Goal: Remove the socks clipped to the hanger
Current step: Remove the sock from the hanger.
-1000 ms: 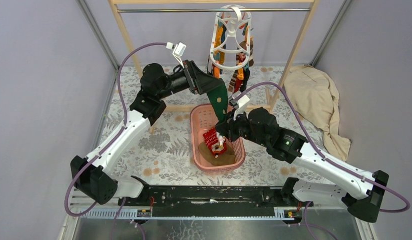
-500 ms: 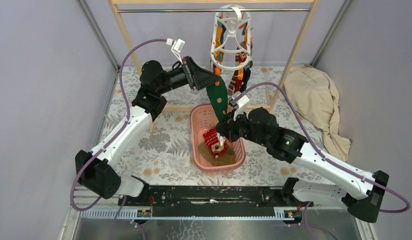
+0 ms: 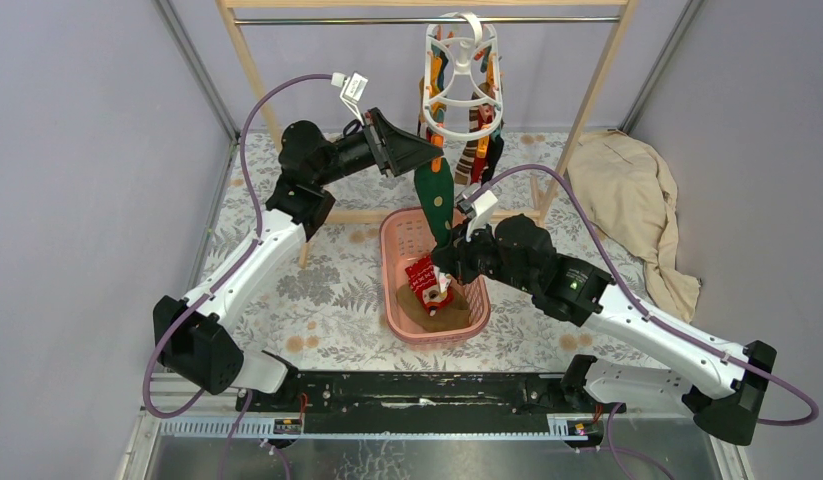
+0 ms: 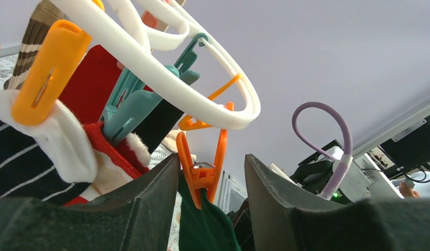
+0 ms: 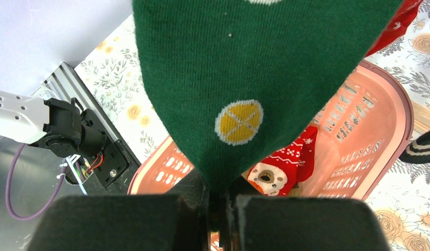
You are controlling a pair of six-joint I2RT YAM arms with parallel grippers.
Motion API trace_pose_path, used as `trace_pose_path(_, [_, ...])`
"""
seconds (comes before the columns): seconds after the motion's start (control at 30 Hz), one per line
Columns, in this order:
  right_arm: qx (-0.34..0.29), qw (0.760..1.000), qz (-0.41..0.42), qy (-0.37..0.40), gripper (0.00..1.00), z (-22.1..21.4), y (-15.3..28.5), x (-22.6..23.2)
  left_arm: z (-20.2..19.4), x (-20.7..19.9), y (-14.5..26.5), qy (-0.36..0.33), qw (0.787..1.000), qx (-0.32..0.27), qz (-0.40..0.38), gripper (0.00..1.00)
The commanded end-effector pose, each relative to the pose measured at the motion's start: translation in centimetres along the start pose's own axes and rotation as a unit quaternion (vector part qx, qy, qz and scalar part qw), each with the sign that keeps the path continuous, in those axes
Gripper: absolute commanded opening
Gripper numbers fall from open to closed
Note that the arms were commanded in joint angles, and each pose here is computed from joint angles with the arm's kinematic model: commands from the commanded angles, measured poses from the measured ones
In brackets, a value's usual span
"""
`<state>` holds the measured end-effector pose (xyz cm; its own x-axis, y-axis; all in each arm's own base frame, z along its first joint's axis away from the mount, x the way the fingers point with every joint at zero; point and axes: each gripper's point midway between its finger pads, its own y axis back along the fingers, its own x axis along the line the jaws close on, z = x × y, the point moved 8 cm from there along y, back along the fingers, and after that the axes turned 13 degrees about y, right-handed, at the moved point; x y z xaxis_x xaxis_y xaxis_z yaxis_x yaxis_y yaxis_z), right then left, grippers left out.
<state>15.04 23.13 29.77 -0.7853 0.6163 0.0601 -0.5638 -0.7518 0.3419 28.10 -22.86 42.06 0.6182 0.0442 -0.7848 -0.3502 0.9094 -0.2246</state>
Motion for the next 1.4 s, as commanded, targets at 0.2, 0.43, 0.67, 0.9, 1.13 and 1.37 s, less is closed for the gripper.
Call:
trace_pose_path(0.2, [-0.028,0.999,0.025,0.002,0.0,1.9,0.2,0.4,1.4,-1.7,0.1,-0.036,0.998,-0.032,-0.027,0.49])
trace_pose_path(0.43, [-0.022,0.999,0.029,0.0,0.0,1.5,-0.1,0.5,1.4,-1.2,0.0,-0.033,0.999,-0.035,-0.019,0.45])
trace_pose_path(0.67, [-0.017,0.999,0.033,0.001,0.0,1.3,-0.2,0.6,1.5,-1.0,0.0,-0.036,0.999,-0.04,-0.005,0.33])
trace_pose_path(0.9, [-0.012,0.999,0.032,0.0,0.0,1.0,-0.4,0.5,1.6,-0.7,0.1,-0.038,0.998,-0.046,0.011,0.24])
trace_pose_path(1.13, [-0.003,1.0,0.03,0.0,0.0,0.5,-0.4,0.5,1.7,-0.6,0.2,-0.042,0.998,-0.048,0.025,0.22])
trace_pose_path(1.37, [0.015,0.999,0.044,-0.012,0.0,-1.4,-0.1,0.7,1.7,-0.5,0.3,-0.044,0.997,-0.048,0.032,0.22])
